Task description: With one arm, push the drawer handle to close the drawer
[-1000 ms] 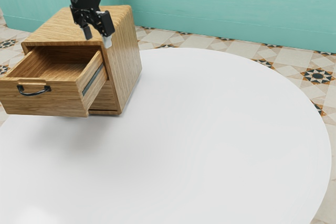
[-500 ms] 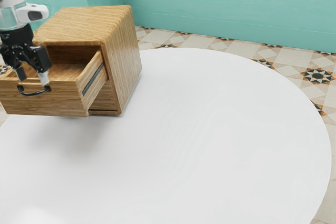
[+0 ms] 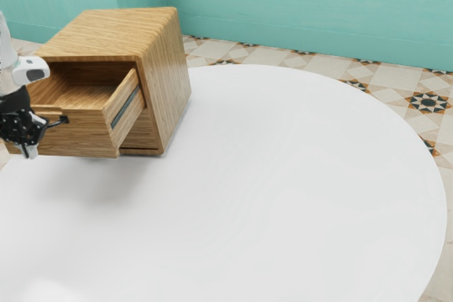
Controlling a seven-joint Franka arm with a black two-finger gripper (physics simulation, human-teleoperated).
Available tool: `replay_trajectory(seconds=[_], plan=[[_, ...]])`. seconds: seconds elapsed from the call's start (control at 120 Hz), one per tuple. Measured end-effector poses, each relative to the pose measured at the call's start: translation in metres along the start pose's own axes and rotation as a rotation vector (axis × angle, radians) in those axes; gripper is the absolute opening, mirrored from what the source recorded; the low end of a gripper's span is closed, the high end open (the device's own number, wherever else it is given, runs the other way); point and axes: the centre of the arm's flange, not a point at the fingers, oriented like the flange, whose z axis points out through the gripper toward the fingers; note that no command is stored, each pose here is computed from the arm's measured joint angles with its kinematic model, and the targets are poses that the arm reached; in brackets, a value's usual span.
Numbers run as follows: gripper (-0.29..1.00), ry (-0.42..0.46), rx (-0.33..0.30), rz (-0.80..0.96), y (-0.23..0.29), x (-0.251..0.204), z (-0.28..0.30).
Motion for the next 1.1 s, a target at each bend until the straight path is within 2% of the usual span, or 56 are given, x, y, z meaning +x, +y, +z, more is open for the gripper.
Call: replay_trajectory(seconds=[0.208,0.408,1.1], plan=[[-0.07,0.028,0.018,-0.044,-0.005,0.033,0.000],[-0.08,0.012,0.022,-0.082,-0.014,0.062,0.012],[-0.08,0.024,0.045,-0.078,-0.022,0.130,0.010]])
